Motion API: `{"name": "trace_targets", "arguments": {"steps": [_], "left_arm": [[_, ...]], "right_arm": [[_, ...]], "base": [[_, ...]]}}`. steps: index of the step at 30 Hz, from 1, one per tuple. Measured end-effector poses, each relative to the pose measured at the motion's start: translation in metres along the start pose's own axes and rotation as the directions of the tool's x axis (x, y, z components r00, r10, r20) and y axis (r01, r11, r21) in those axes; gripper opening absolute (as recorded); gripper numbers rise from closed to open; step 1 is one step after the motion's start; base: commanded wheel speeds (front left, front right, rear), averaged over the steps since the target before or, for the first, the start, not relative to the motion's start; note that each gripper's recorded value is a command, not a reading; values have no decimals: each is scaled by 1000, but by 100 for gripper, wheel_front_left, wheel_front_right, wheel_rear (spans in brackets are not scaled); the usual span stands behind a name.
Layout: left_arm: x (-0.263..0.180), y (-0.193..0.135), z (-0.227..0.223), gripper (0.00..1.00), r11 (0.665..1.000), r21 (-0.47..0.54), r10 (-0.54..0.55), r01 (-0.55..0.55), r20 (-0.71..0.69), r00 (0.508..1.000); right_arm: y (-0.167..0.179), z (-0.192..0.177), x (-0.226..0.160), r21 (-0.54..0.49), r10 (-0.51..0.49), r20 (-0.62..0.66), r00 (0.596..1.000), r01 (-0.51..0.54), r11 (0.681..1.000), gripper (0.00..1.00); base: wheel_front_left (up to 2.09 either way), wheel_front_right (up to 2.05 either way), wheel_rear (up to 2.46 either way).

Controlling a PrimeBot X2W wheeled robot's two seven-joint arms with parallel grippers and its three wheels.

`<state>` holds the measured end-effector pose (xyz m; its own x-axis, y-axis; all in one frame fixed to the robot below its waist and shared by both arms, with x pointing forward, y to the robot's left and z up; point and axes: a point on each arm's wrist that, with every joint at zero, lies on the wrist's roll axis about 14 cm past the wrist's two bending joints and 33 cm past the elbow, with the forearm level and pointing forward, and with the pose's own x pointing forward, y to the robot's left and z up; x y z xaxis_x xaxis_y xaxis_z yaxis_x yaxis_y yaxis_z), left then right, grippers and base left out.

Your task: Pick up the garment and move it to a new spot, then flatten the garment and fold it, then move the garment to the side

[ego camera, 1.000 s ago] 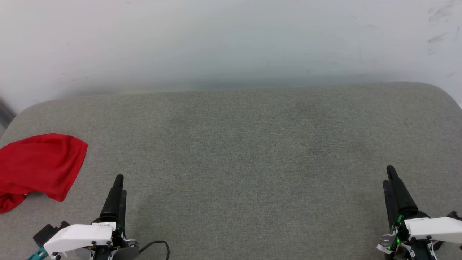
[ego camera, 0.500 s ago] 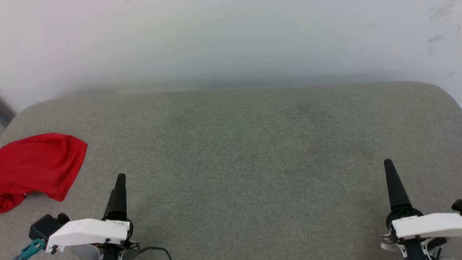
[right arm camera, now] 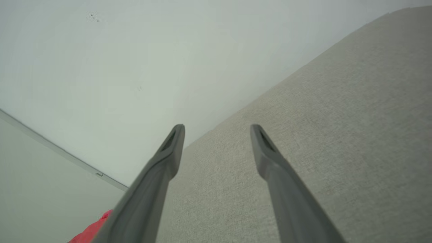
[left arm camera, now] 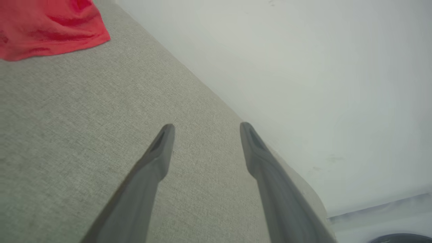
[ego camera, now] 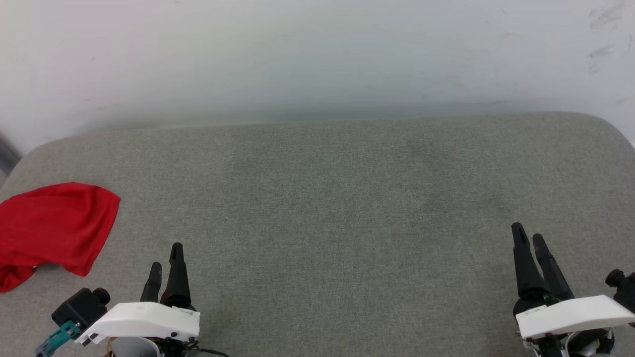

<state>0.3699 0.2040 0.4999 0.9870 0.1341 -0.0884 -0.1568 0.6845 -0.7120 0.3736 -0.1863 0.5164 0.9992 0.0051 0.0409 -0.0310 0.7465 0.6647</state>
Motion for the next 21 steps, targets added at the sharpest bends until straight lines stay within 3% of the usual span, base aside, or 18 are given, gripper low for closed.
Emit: {"name": "trace_targets", "arguments": {"steps": [21], "left_arm": [[-10,-11,1,100,955,295,-36,17,57,998]], "right_arm": [[11,-2,-5,-272,51,8,999,-47,961,100]], "base": [[0,0,0]]}}
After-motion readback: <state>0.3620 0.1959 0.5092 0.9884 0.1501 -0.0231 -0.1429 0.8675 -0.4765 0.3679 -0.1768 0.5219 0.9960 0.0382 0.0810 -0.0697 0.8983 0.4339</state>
